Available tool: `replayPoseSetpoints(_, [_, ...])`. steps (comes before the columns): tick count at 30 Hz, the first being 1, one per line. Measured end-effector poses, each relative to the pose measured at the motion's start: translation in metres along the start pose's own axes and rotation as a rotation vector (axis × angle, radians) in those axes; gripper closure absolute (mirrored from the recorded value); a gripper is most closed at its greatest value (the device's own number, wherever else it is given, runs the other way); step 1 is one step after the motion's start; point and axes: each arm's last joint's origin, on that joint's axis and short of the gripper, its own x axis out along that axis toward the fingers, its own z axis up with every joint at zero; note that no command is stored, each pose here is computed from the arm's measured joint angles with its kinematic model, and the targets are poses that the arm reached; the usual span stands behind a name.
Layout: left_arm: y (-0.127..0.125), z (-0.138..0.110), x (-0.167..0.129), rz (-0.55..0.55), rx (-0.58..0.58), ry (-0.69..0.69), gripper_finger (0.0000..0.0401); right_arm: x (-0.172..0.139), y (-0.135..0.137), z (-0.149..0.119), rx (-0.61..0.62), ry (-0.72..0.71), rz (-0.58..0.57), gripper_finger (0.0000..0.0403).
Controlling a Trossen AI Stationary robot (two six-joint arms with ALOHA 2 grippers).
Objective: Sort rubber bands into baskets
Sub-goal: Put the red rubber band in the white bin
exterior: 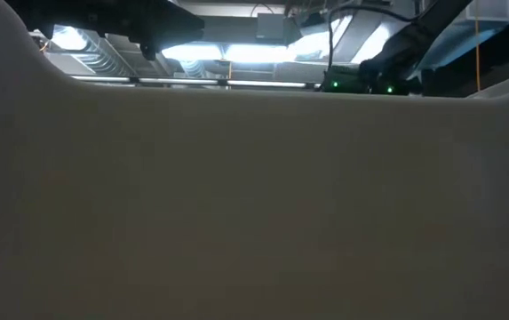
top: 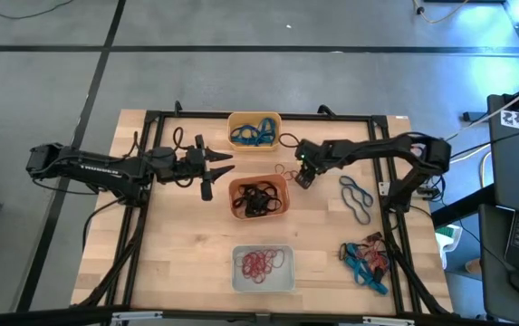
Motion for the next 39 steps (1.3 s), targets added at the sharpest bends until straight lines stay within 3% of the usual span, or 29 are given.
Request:
replayPoseSetpoints(11, [0.0,0.0,0.0,0.0,-0.001,0.0,0.026,0.016,0.002,-0.001,0.036,0.034,-0.01,0.0205])
replayPoseSetpoints(24, [0.0,0.0,0.0,0.0,0.0,0.001,0.026,0.017,0.003,-0.002,-0.005,0.054,0.028,0.0395])
replayPoseSetpoints(31, [0.0,0.0,0.0,0.0,0.0,0.001,0.026,0.008,0.007,-0.003,-0.039,0.023,0.018,0.0398])
replayPoseSetpoints(39, [0.0,0.0,0.0,0.0,0.0,0.001,0.026,-0.025,0.019,-0.009,-0.089,-0.049,-0.004,0.0401])
